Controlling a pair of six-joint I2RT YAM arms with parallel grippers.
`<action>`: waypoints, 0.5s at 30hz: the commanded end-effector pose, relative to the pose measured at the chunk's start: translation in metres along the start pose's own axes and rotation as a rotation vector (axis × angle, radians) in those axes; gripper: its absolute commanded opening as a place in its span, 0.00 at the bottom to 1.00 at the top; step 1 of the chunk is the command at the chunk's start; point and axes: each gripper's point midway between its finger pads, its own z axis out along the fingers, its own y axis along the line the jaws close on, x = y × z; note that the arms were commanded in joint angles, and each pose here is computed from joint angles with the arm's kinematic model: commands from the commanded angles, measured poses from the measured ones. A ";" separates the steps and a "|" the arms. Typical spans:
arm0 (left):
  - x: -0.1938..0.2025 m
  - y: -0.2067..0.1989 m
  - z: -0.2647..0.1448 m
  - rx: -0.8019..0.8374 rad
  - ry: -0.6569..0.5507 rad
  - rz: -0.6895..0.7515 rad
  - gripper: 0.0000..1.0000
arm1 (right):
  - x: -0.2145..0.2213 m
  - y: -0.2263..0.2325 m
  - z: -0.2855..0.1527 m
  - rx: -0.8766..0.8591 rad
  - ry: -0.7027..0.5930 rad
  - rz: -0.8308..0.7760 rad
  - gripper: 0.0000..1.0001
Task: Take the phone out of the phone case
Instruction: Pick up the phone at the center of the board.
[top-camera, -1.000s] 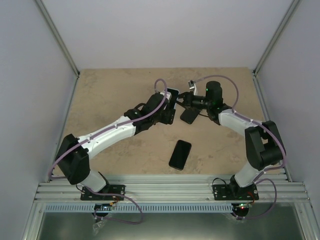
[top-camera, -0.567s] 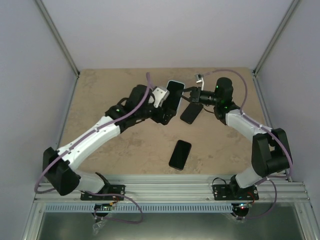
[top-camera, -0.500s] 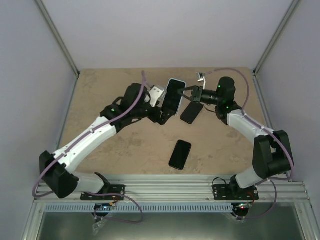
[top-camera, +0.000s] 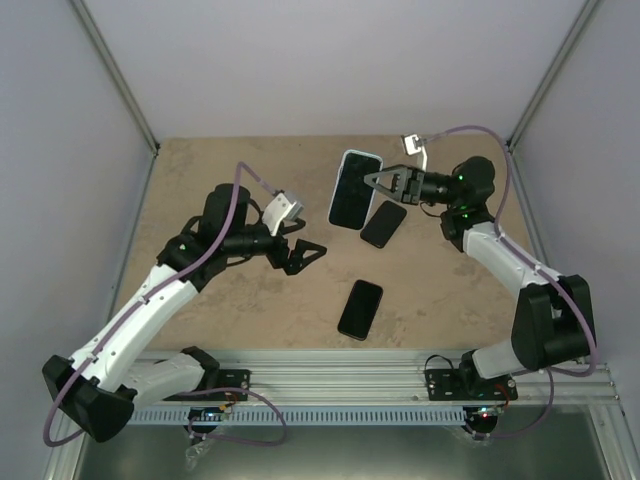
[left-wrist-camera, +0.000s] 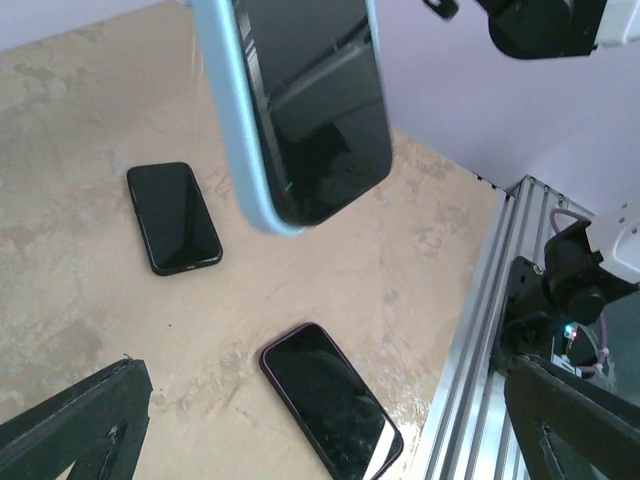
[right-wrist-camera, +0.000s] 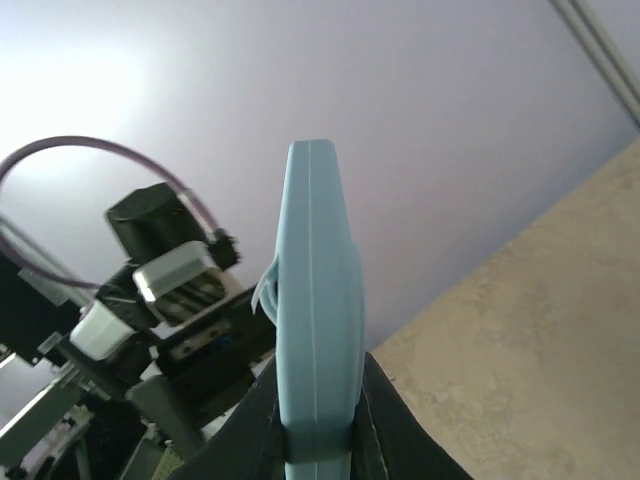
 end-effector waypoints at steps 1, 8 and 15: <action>0.005 -0.010 -0.004 0.052 -0.005 0.043 0.99 | -0.005 0.059 -0.005 -0.120 0.002 -0.178 0.00; -0.017 -0.019 -0.026 0.019 -0.175 0.129 0.99 | 0.006 0.081 -0.005 -0.175 0.020 -0.226 0.00; -0.025 -0.023 -0.027 0.051 -0.228 0.070 0.99 | 0.011 0.094 0.000 -0.216 0.043 -0.249 0.01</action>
